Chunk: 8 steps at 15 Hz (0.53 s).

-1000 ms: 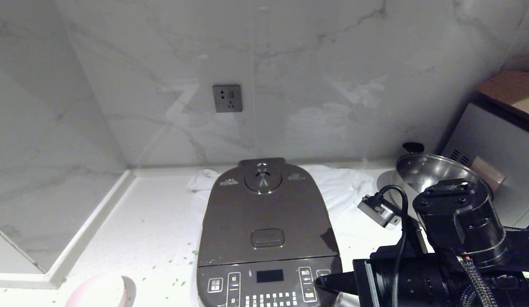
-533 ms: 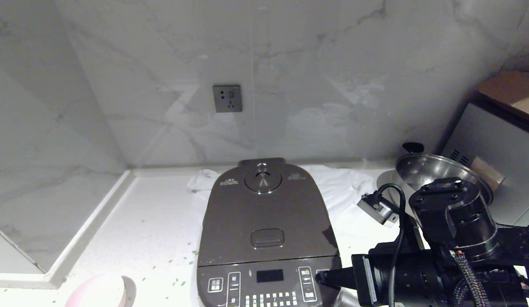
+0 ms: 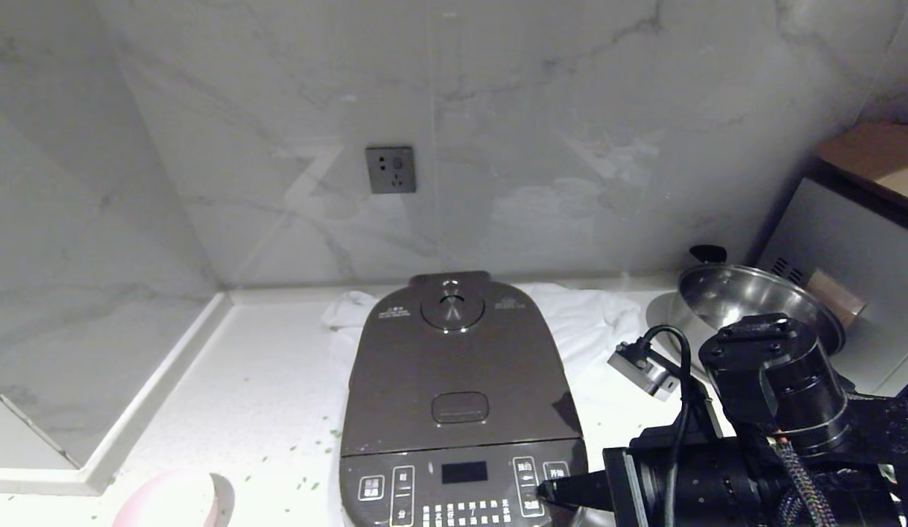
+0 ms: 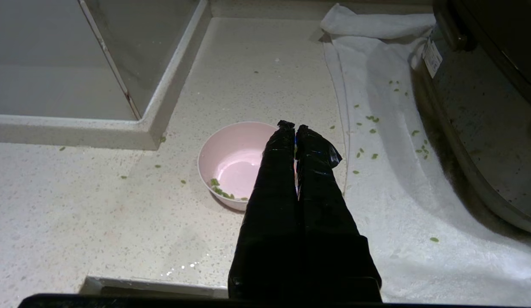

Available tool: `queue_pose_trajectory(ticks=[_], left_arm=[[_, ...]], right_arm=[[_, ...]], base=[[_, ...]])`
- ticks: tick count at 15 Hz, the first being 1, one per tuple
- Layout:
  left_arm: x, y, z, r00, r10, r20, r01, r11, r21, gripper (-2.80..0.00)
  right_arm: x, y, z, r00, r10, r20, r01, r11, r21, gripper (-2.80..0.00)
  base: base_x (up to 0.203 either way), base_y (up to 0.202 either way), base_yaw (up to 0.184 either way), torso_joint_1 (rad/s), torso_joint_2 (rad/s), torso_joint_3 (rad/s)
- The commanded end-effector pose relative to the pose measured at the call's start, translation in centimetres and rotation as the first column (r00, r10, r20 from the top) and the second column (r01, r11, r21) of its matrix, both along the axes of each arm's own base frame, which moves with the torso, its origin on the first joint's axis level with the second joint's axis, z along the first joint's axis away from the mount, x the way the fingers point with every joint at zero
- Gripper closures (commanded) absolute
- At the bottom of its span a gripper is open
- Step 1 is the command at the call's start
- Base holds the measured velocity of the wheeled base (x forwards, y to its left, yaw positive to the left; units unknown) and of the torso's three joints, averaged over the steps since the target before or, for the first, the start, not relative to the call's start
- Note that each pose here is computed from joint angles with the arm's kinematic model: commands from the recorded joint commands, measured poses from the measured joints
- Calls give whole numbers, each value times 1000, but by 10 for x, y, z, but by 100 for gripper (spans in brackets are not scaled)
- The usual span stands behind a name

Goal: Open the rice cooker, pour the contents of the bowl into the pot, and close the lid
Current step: Press the start button

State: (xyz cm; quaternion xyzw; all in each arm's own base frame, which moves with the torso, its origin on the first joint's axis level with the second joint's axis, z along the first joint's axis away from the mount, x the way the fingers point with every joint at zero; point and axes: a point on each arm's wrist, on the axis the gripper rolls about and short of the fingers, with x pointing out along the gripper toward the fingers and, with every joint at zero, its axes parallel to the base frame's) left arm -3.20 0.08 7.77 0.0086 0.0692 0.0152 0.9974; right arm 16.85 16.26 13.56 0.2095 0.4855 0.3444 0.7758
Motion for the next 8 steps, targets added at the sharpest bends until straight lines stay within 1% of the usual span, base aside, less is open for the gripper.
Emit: queue_pose_trajectory(ticks=[1, 4, 6, 8], left_arm=[[0, 0, 0, 1000, 1, 0, -1, 1000, 0, 0], [0, 0, 0, 1000, 1, 0, -1, 1000, 0, 0], [0, 0, 0, 1000, 1, 0, -1, 1000, 0, 0], [0, 0, 0, 1000, 0, 0, 0, 1000, 0, 0]], right_arm=[[2, 0, -6, 1000, -11, -24, 10, 1000, -16, 0], [2, -2, 4, 1000, -21, 14, 21, 1000, 8, 0], [2, -8, 23, 996, -48, 77, 43, 997, 59, 0], [-1, -17, 49, 980, -103, 172, 85, 990, 111, 0]], base=[[0, 0, 0, 0, 0, 0], [0, 0, 0, 0, 0, 0], [0, 0, 0, 0, 0, 0], [0, 0, 0, 0, 0, 0]])
